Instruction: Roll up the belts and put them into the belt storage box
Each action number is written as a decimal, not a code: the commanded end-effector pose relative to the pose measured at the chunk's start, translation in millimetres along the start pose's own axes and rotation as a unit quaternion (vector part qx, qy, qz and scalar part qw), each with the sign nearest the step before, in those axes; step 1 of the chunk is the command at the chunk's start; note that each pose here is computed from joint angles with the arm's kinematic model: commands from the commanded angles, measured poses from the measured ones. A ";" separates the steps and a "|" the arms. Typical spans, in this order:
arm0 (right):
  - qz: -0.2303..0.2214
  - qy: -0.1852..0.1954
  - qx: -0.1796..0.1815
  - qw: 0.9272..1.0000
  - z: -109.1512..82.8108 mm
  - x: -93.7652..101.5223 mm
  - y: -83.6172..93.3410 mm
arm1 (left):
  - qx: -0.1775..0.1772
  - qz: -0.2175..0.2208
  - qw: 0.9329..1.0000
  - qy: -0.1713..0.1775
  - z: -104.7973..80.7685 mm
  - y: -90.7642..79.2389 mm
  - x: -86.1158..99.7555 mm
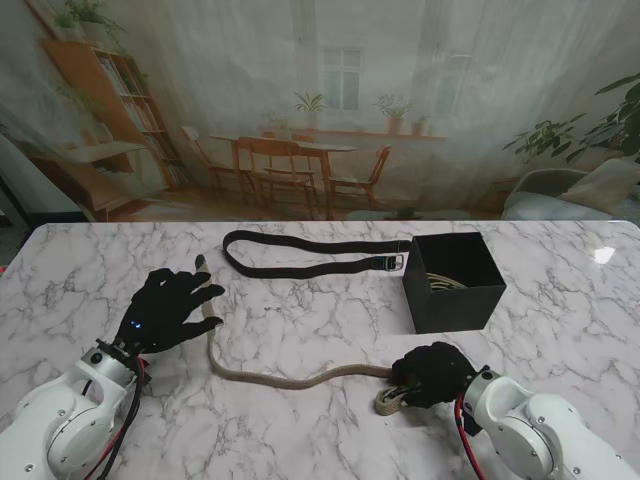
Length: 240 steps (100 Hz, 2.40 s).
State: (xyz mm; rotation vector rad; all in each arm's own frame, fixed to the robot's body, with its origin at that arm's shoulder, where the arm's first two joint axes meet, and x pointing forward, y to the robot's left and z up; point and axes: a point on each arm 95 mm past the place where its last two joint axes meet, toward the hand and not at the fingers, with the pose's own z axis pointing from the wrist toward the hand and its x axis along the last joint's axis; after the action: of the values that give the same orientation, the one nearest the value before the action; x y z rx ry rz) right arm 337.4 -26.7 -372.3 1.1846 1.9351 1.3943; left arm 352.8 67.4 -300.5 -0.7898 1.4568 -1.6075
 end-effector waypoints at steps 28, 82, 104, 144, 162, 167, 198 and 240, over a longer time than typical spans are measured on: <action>0.015 -0.007 -0.024 1.000 8.0 2.7 -22.2 | -0.005 -0.002 1.000 0.001 0.3 2.2 1.2; 0.005 -0.011 -0.099 0.995 15.3 2.9 -26.8 | -0.003 -0.003 1.000 0.002 0.7 2.4 1.5; 0.008 -0.006 -0.102 0.995 15.9 3.2 -26.6 | -0.004 -0.003 1.000 0.002 0.7 2.5 1.5; 0.021 -0.006 -0.097 0.995 15.7 4.1 -26.6 | -0.002 -0.002 1.000 0.002 0.7 2.4 1.3; 0.018 -0.011 -0.081 0.997 16.6 4.6 -29.0 | -0.003 -0.003 1.000 0.002 0.8 2.5 1.4; 0.021 -0.011 -0.080 0.997 17.0 4.6 -29.4 | -0.003 -0.003 1.000 0.002 0.8 2.5 1.5; 0.040 -0.010 -0.071 0.997 13.9 5.1 -26.9 | -0.003 -0.003 1.000 0.001 0.8 2.5 1.5; 0.035 0.013 0.011 0.999 -2.4 9.8 -10.7 | -0.005 -0.006 1.000 0.002 2.0 3.2 1.7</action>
State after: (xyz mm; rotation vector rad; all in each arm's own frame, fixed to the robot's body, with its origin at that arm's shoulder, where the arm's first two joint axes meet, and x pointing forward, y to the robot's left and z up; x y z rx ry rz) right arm 333.6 -18.2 -378.4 1.2618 1.8930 1.4731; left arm 354.1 66.3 -301.0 -0.7891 1.4544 -1.6148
